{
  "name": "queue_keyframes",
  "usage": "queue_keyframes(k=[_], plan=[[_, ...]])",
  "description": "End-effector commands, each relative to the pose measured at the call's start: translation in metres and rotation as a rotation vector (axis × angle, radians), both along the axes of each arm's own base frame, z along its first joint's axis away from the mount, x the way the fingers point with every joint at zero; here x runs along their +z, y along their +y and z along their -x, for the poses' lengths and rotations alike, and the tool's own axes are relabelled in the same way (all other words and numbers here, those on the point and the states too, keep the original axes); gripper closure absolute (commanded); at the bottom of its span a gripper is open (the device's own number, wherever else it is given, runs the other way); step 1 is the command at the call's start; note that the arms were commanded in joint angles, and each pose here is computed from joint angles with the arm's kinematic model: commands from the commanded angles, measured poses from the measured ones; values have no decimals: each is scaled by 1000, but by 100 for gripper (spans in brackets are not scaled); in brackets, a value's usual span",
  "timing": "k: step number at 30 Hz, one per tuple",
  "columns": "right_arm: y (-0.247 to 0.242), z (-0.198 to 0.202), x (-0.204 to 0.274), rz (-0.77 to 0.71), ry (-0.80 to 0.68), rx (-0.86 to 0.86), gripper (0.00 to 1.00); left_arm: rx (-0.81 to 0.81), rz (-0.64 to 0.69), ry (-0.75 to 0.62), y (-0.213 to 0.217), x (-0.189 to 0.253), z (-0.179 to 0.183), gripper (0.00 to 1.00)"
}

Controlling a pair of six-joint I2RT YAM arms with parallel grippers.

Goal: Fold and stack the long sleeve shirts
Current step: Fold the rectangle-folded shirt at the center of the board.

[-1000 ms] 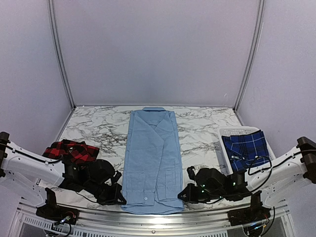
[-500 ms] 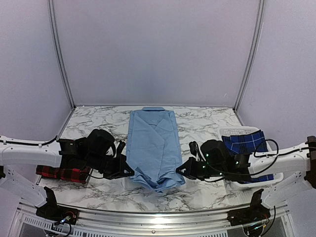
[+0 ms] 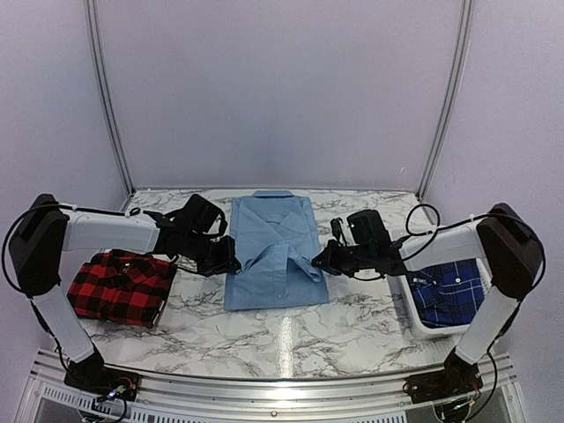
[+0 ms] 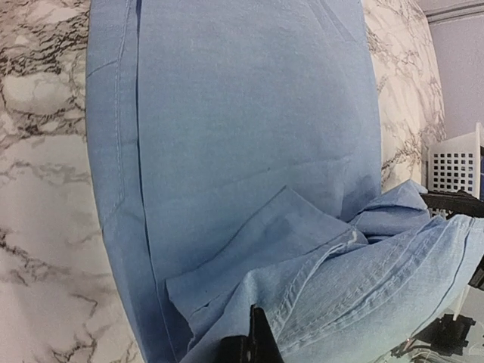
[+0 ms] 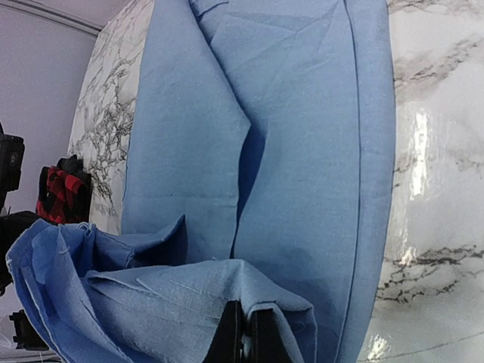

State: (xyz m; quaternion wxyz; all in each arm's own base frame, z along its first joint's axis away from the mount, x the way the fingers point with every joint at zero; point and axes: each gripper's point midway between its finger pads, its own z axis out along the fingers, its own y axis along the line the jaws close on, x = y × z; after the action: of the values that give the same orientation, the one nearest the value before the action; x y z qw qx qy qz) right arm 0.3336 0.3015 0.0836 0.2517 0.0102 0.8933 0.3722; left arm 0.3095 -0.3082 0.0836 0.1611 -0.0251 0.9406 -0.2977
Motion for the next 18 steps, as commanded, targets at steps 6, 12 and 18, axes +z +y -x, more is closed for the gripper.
queue_keyframes(k=[6, 12, 18], plan=[[1, -36, 15, 2, -100, 14, 100, 47, -38, -68, 0, 1, -46, 100], [1, -40, 6, 5, -88, 12, 100, 84, -44, -106, 9, 8, -59, 100], [-3, -47, 10, 4, -99, -18, 100, 66, -38, -94, 5, 0, -64, 100]])
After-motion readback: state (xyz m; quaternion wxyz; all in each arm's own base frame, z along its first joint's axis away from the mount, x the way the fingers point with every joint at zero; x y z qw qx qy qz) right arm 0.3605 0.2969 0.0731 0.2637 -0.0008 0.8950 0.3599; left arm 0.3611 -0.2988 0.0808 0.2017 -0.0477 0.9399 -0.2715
